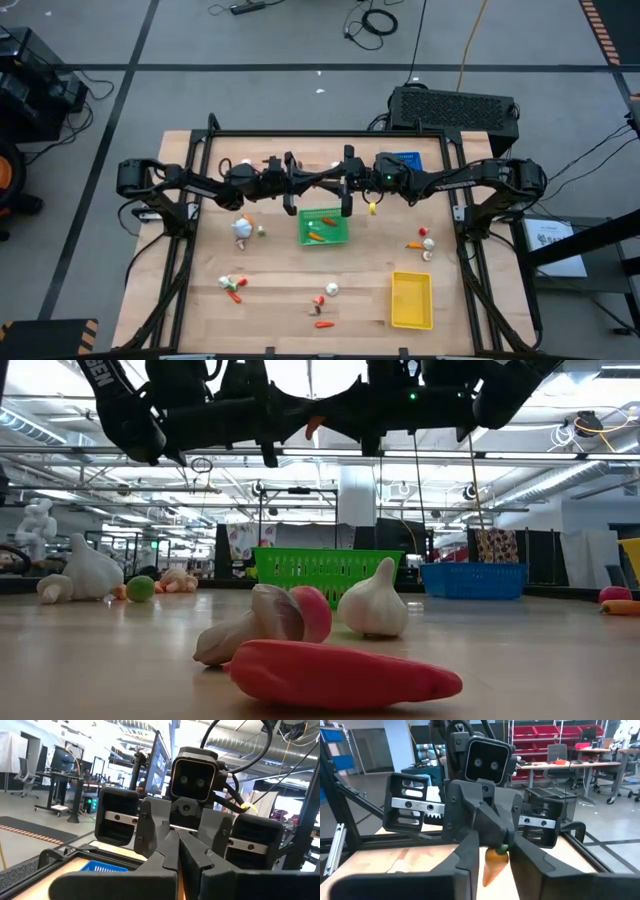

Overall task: Sort produce into baskets
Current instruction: Put the yellow chili pepper into the green bin

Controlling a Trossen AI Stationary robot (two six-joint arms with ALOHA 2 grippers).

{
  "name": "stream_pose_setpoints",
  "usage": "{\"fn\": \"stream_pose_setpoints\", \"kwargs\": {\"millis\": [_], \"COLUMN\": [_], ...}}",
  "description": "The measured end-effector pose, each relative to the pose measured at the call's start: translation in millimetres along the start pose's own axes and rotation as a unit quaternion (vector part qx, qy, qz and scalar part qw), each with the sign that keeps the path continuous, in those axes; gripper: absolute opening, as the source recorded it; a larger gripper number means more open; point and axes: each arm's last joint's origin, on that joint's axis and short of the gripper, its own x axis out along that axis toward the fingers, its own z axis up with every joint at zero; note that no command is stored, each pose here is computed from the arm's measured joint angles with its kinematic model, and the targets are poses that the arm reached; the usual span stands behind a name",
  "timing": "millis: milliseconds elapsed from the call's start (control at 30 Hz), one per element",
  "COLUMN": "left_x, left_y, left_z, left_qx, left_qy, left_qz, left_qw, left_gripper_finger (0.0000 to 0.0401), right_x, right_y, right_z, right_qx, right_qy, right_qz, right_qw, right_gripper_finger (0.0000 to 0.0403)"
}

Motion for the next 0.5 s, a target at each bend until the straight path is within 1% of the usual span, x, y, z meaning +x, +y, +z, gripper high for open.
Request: {"fn": "stream_pose_setpoints", "kwargs": {"millis": [67,133,500], "left_x": [-0.2,-0.2,-0.4], "left_y": [0.0,0.2,1.2], "left_z": [-0.4,-0.4,-0.4], "left_qx": [0.001,0.003,0.015], "left_qy": [0.002,0.002,0.001], "left_qz": [0.0,0.0,0.001], "left_qw": [1.0,1.0,1.0], "left_gripper_finger": [0.0002,0.0002,0.0002], "right_x": [-0.1,-0.3,-0.3], "right_y": [0.1,0.1,-0.3], "right_z": [-0.8,-1.4,-4.3], "right_qx": [0.001,0.001,0.004], "right_qy": [0.005,0.009,0.027], "right_qz": [0.001,0.001,-0.003], "right_qw": [1.0,1.0,1.0], "right_gripper_finger": [0.0059,0.0053,0.0059]}}
